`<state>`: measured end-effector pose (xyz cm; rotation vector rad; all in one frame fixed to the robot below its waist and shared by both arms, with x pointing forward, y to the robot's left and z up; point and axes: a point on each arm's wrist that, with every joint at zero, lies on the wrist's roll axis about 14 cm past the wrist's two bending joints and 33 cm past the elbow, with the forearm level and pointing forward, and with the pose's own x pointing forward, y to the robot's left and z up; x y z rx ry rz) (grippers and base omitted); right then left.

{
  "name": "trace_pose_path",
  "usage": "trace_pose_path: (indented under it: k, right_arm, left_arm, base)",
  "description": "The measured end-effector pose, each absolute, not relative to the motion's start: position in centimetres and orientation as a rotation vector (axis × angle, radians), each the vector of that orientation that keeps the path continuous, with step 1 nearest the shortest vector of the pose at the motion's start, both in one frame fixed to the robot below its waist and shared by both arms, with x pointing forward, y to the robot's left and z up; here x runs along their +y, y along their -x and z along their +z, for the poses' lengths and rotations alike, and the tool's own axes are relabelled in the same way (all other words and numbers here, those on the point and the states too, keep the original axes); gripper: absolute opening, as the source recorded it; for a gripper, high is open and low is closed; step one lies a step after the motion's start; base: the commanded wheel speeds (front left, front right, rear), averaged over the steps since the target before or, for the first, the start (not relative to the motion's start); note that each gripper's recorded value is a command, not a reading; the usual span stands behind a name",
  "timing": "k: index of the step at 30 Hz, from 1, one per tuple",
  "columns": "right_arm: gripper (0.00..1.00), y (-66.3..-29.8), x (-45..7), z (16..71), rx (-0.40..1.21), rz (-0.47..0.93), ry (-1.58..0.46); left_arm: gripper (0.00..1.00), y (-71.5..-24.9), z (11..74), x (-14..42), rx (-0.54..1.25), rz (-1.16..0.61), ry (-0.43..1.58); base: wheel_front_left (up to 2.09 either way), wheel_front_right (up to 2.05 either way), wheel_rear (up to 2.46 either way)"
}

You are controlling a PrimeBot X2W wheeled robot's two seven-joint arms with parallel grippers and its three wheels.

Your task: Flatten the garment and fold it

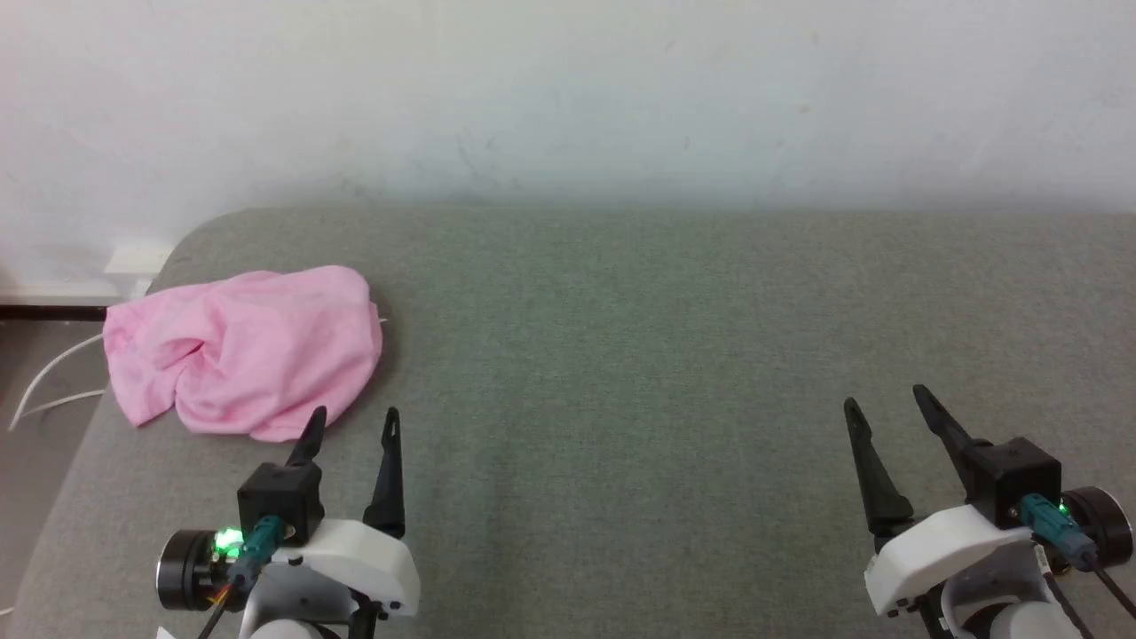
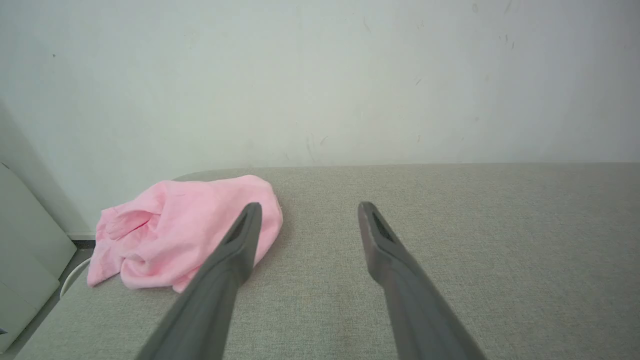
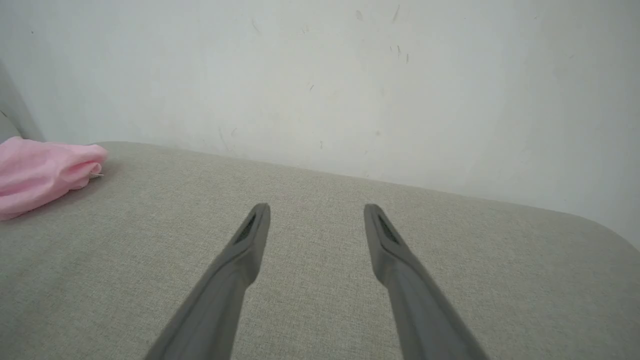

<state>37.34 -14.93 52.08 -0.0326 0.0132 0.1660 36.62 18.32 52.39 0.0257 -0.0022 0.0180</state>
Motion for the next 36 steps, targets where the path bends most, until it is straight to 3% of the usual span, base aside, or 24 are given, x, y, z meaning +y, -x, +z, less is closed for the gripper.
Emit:
trace_pose_path:
  k: [36]
  right_arm:
    - [1.00,-40.0,-6.2,52.3,-0.014,0.413,-0.013]
  left_arm:
    - [1.00,-31.3,52.4,26.0,-0.042,0.304,0.013]
  base:
    - [-0.04,-0.04,-0.04]
